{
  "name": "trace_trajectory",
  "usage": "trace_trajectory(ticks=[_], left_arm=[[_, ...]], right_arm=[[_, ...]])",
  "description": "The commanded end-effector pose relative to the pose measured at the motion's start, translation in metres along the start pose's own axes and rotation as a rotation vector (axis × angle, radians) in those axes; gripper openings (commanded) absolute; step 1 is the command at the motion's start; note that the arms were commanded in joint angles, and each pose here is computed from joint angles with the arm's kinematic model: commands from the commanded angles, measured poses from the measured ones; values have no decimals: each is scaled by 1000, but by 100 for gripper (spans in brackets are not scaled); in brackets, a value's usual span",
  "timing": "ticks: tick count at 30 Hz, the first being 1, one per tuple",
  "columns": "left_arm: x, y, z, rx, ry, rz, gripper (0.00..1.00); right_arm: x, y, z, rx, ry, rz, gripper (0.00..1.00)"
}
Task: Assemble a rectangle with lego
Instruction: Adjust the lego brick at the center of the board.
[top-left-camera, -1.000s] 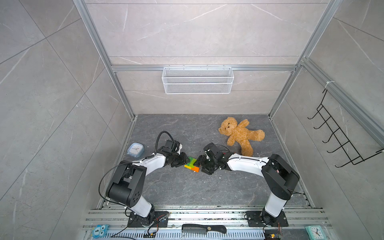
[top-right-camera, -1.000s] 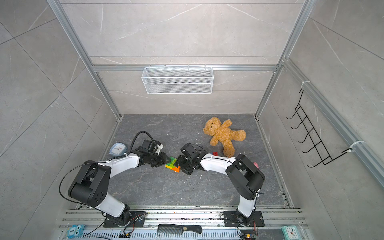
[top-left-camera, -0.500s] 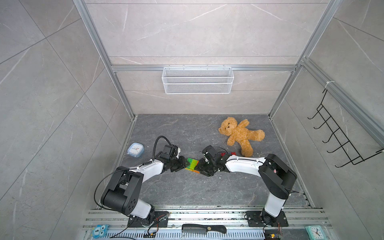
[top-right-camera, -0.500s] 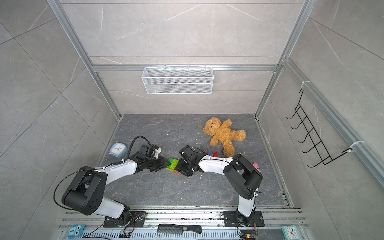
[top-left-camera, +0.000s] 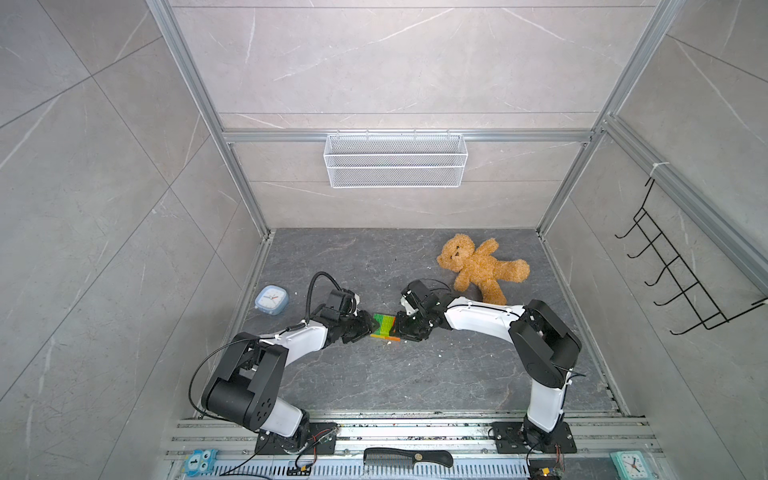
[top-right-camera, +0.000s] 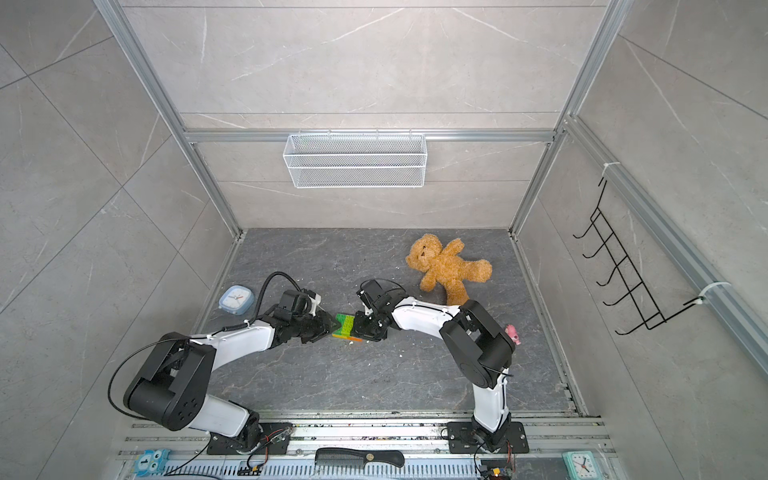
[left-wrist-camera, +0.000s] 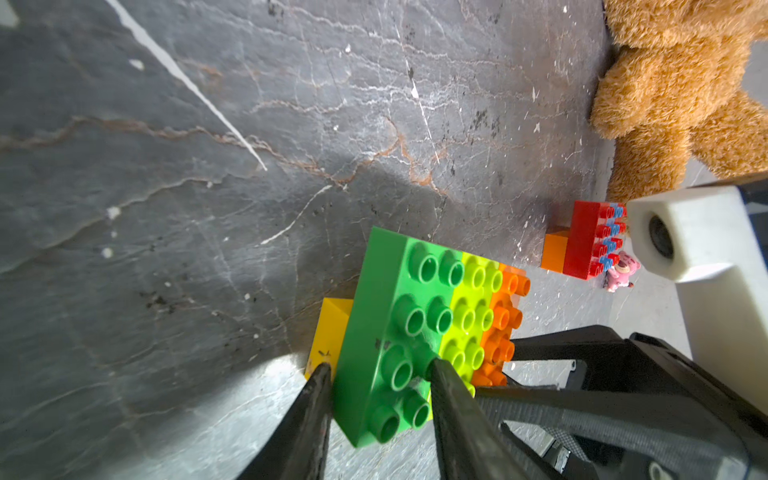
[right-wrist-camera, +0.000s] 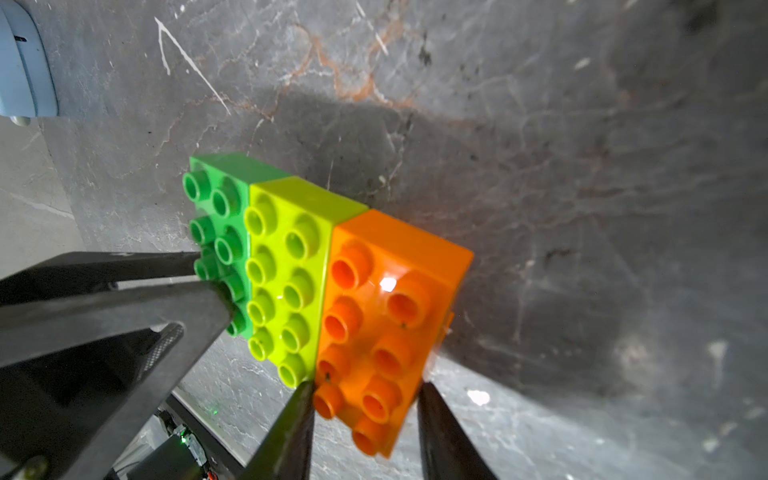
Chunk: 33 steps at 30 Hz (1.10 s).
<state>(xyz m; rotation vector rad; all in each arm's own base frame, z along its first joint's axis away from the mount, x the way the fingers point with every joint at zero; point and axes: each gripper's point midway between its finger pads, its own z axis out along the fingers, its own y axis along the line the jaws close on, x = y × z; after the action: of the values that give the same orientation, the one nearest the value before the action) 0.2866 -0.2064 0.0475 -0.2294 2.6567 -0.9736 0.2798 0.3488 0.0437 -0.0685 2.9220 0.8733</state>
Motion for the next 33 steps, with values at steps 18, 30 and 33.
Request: trace_trajectory(ticks=[18, 30, 33], left_arm=[[5, -15, 13, 31, 17, -14, 41], [3, -22, 20, 39, 21, -5, 41], [2, -26, 23, 41, 25, 2, 42]], right_arm=[[-10, -29, -3, 35, 92, -89, 43], [-14, -32, -1, 38, 90, -87, 42], [-17, -36, -3, 46, 86, -88, 42]])
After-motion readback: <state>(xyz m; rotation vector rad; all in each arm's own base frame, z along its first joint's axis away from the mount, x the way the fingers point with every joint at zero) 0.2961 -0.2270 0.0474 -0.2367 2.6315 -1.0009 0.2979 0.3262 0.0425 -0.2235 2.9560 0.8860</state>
